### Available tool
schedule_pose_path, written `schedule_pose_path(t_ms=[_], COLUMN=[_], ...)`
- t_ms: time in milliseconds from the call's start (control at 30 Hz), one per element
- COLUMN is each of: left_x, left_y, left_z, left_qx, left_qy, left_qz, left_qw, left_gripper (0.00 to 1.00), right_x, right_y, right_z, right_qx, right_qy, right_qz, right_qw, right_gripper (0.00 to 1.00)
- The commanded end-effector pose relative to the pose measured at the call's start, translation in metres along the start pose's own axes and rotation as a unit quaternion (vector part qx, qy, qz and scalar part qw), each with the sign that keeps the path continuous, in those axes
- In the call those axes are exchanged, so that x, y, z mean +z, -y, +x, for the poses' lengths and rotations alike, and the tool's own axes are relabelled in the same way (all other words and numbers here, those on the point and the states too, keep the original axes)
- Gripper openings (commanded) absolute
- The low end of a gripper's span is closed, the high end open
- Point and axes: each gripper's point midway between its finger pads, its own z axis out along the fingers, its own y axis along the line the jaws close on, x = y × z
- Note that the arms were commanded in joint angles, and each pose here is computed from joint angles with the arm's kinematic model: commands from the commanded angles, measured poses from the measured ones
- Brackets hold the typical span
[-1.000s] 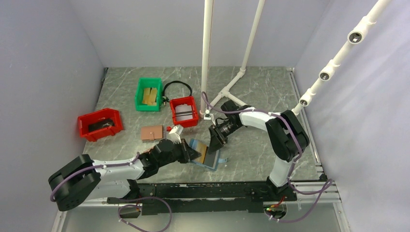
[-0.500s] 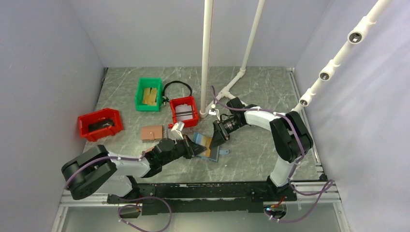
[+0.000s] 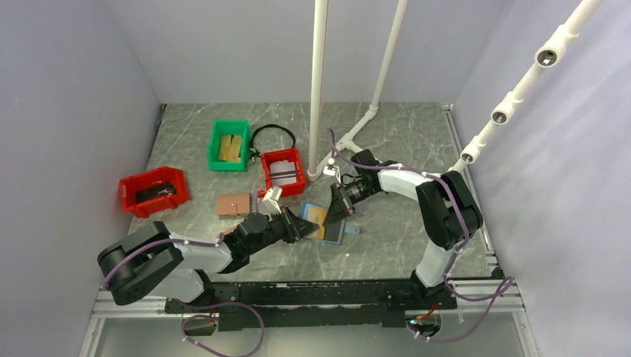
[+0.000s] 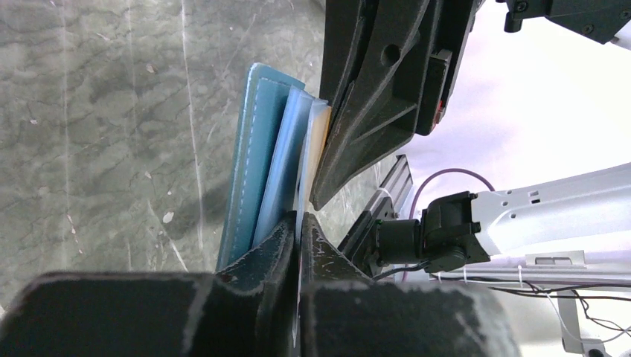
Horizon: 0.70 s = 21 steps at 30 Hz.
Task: Take the credit cards out of the card holder
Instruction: Remove the credit card from the card holder.
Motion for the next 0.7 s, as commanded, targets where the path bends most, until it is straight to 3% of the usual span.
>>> schedule_pose_path(t_ms=[0,133,267,467,667], left_x=[-0.004,-0.012,-0.018,-0.026,-0.032], left_y=[0.021,0.019,0.017,0.012,0.012], left_z=[-0.014,-0.016,-0.019,-0.02,-0.023], left_qx=[-0.005,-0.006,-0.004,-0.005,-0.002], left_qy=[0.025,0.031,0.036,0.041,0.047], left_qz=[0.031,0.028,0.024,0.014,0.02], left_qw=[0.999,0.999,0.999,0.999,0.999], left_gripper=[0.16,0.3,0.31,0.27,0.08], right_x=[-0.001,-0.003,-0.003,-0.002,-0.002], right_y=[-0.017,-0.013,-0.01,-0.007,-0.003], right_z=[-0.007,-0.006,-0.005,-0.003,0.0], right_qx=[-0.038,-0.036,-0.034,-0.034,-0.032], right_qy=[0.01,0.012,0.01,0.006,-0.001], right_qz=[-0.03,-0.025,-0.023,-0.021,-0.017], right_qw=[0.999,0.999,0.999,0.999,0.999], right_gripper=[0.0,0.0,0.0,0.0,0.0])
